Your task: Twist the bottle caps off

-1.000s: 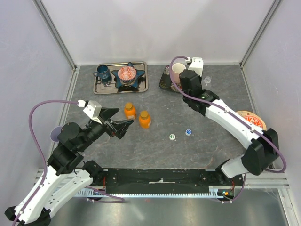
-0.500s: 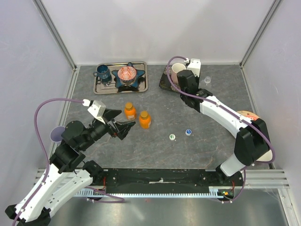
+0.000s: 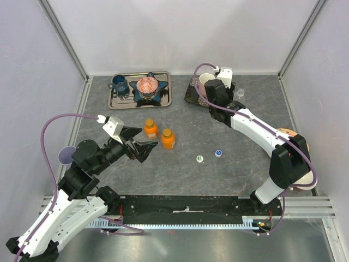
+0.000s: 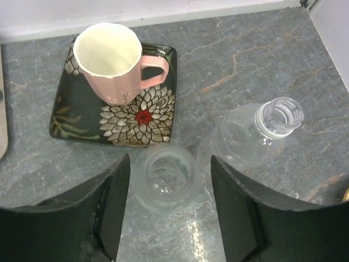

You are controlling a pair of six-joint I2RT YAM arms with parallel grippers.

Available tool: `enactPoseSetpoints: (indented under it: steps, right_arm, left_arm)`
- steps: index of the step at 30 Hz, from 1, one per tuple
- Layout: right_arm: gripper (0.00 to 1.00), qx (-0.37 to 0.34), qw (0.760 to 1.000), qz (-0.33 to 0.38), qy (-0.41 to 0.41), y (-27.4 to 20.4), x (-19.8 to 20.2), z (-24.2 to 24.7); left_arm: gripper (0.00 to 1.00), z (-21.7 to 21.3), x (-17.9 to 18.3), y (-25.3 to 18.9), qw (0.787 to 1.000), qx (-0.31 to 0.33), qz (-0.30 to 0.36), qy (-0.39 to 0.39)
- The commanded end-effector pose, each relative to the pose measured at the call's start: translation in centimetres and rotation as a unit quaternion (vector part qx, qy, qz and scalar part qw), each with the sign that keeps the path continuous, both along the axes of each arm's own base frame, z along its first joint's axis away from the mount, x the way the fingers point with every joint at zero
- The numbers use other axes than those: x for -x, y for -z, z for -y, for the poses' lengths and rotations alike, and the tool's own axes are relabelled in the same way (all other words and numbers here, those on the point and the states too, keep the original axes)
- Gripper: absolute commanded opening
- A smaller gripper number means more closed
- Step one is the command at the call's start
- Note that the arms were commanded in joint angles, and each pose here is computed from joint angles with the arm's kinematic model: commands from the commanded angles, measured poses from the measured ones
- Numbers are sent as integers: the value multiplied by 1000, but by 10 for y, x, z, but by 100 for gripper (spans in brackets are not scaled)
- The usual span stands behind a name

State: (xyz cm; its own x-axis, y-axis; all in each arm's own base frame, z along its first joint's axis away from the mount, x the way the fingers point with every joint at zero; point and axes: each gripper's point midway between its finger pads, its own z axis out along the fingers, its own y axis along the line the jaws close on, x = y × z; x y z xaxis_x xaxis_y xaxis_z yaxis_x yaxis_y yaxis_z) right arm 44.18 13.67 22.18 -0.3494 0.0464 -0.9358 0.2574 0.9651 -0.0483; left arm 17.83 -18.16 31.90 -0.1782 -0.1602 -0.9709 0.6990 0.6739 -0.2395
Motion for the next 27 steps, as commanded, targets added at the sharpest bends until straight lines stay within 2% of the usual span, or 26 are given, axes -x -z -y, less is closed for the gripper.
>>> enactPoseSetpoints:
  steps: [1, 4, 11, 20, 27]
  right_arm:
    - [70, -19, 1000, 12, -2, -22, -3, -4]
    - [73, -23, 1000, 18, -1, -31, -4, -4]
    - [75, -33, 999, 26, -12, -46, -2, -8]
    - [75, -23, 1000, -6, -16, -19, -7, -10]
    - [66, -22, 999, -21, -12, -4, -9, -6]
  left_arm:
    - [99, 1, -2, -3, 1000, -13, 23, 4]
    - [99, 2, -2, -4, 1000, -12, 23, 7]
    - [99, 4, -3, -3, 1000, -11, 22, 10]
    - [99, 6, -1, -2, 1000, -7, 17, 17]
    - [99, 6, -1, 1, 1000, -8, 16, 16]
